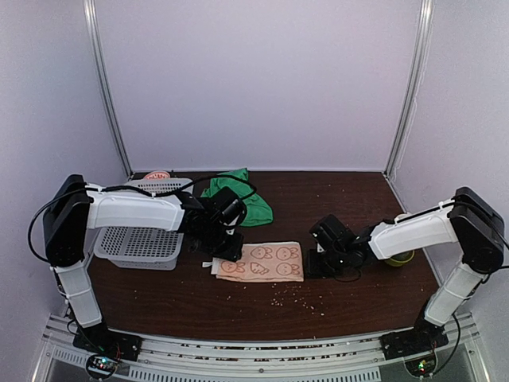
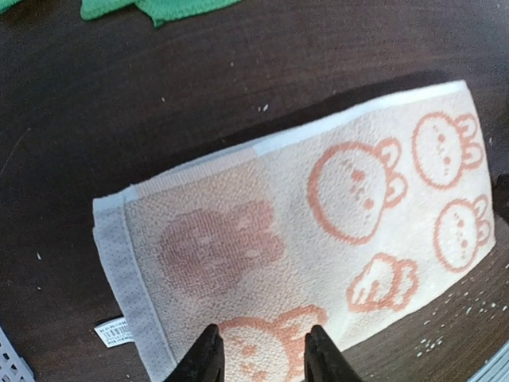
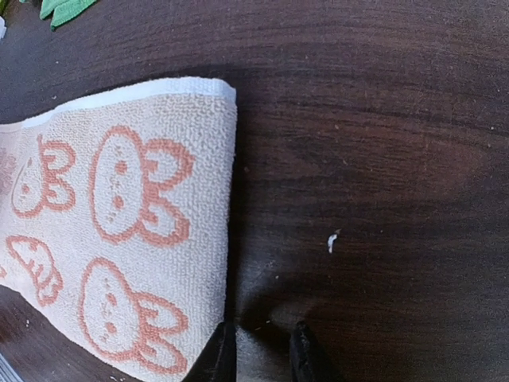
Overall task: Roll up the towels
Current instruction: Smooth out the towel at the center of the board.
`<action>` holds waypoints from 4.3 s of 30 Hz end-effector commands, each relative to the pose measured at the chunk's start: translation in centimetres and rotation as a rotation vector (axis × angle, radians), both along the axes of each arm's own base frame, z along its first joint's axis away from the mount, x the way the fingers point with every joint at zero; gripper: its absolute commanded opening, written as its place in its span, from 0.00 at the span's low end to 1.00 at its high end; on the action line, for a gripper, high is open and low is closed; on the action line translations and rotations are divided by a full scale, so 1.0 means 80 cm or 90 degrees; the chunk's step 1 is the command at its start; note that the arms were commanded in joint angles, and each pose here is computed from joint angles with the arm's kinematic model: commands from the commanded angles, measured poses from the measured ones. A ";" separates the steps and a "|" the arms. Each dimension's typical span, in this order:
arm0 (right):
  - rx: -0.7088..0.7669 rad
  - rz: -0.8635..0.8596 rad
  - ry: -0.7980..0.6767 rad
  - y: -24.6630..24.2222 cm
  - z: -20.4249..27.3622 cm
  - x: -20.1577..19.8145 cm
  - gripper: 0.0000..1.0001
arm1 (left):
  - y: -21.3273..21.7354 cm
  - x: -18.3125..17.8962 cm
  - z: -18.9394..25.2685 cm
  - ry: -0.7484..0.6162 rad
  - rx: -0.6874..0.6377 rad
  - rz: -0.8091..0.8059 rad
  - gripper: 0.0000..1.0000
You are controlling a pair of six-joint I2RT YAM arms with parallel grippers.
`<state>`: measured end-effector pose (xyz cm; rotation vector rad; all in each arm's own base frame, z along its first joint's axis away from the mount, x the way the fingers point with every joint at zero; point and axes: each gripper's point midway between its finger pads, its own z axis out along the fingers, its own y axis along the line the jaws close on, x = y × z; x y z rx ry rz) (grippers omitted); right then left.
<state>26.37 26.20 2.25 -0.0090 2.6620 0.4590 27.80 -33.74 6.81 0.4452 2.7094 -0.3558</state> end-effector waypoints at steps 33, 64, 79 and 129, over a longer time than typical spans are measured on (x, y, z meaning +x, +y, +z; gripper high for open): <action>0.105 -0.024 0.046 0.027 -0.009 -0.005 0.36 | 0.015 -0.039 -0.091 0.065 0.003 -0.033 0.37; 0.108 -0.066 -0.006 -0.003 0.019 0.027 0.45 | -0.092 0.007 0.003 0.012 -0.137 -0.107 0.49; 0.143 -0.046 0.073 0.020 -0.013 0.015 0.29 | -0.078 -0.016 -0.050 0.056 -0.105 -0.103 0.46; -0.504 0.004 -0.076 -0.130 0.048 0.037 0.00 | -0.171 -0.005 -0.016 0.068 -0.290 -0.129 0.43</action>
